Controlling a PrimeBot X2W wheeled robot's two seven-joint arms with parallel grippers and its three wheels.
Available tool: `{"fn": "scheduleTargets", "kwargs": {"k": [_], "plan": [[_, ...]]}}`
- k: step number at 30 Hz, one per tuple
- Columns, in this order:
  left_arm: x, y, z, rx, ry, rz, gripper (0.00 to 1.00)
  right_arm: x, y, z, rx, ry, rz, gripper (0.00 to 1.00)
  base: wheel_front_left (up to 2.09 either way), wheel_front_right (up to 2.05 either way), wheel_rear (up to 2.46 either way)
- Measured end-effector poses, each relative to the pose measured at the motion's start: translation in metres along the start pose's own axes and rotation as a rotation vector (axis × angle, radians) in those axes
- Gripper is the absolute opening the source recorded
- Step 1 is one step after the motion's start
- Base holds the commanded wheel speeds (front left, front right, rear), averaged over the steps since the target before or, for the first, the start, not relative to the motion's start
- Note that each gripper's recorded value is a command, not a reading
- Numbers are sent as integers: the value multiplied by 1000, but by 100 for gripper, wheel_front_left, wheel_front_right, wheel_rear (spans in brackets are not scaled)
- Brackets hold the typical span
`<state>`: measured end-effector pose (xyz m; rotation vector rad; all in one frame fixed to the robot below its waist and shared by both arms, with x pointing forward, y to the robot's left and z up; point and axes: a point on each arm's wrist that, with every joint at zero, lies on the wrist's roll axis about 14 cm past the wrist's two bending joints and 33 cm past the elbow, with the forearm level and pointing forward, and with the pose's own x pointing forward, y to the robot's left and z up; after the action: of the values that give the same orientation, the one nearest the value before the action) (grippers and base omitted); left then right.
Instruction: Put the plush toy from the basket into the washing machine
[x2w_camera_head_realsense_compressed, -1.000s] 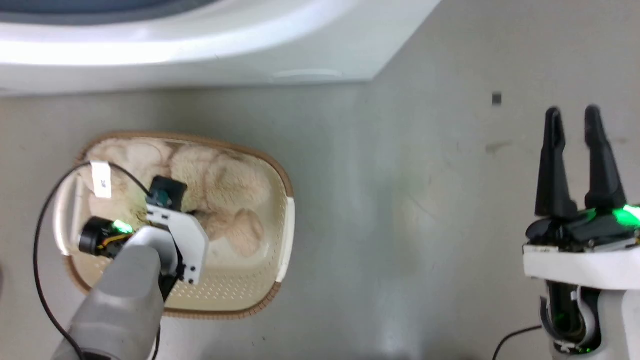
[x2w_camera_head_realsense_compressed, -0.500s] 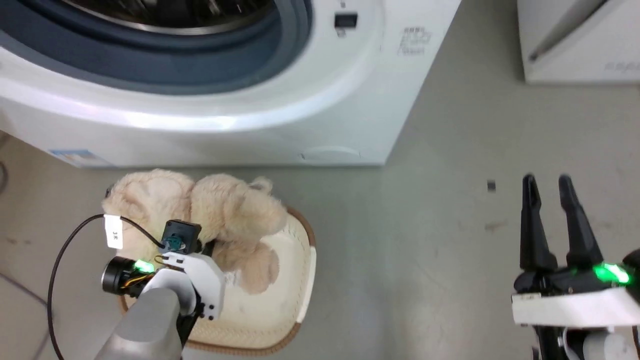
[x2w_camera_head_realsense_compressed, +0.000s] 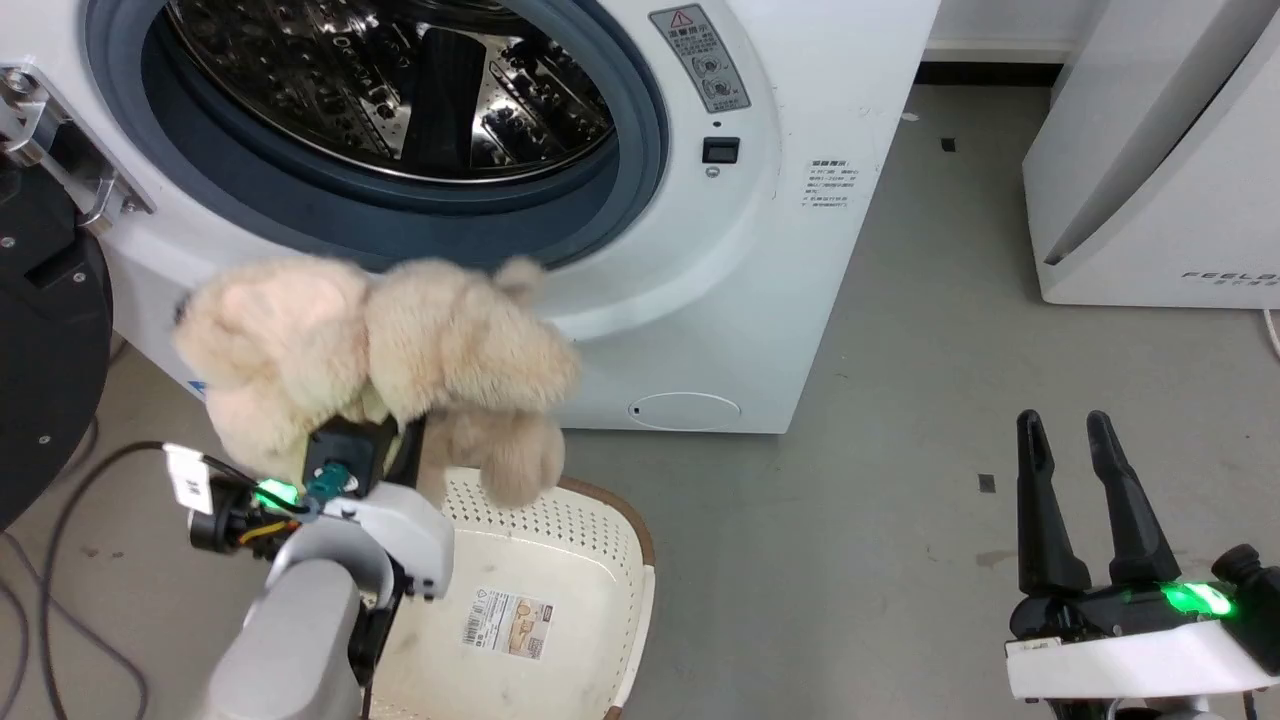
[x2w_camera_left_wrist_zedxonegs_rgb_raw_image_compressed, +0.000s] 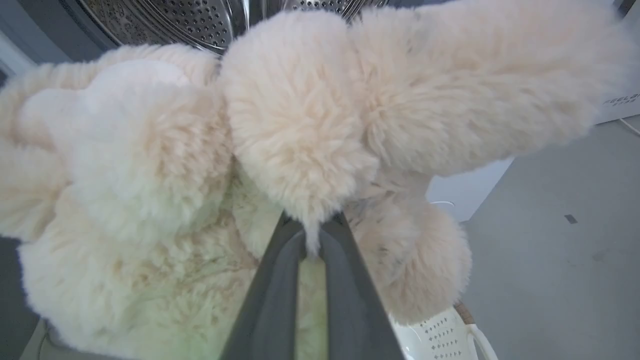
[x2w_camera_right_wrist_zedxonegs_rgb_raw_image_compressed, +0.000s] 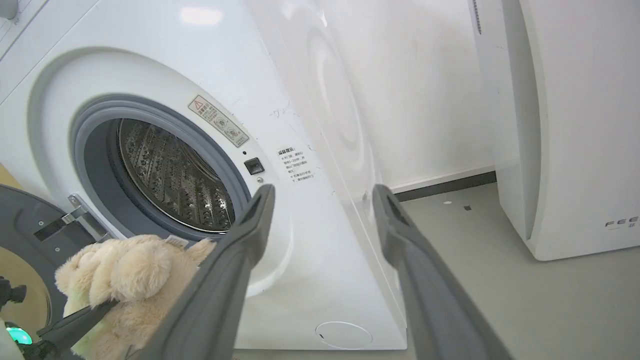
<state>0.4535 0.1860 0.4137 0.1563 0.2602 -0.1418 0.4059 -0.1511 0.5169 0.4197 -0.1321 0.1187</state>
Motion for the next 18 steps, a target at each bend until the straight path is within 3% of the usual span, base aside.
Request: {"fn": "scheduleTargets", "kwargs": {"k": [8, 18], "plan": [[22, 8, 36, -13, -116, 44, 0, 3, -5, -7, 3, 17, -14, 100, 0, 0, 0], [104, 21, 83, -14, -234, 69, 0, 21, -35, -21, -13, 32, -80, 100, 0, 0, 0]]}}
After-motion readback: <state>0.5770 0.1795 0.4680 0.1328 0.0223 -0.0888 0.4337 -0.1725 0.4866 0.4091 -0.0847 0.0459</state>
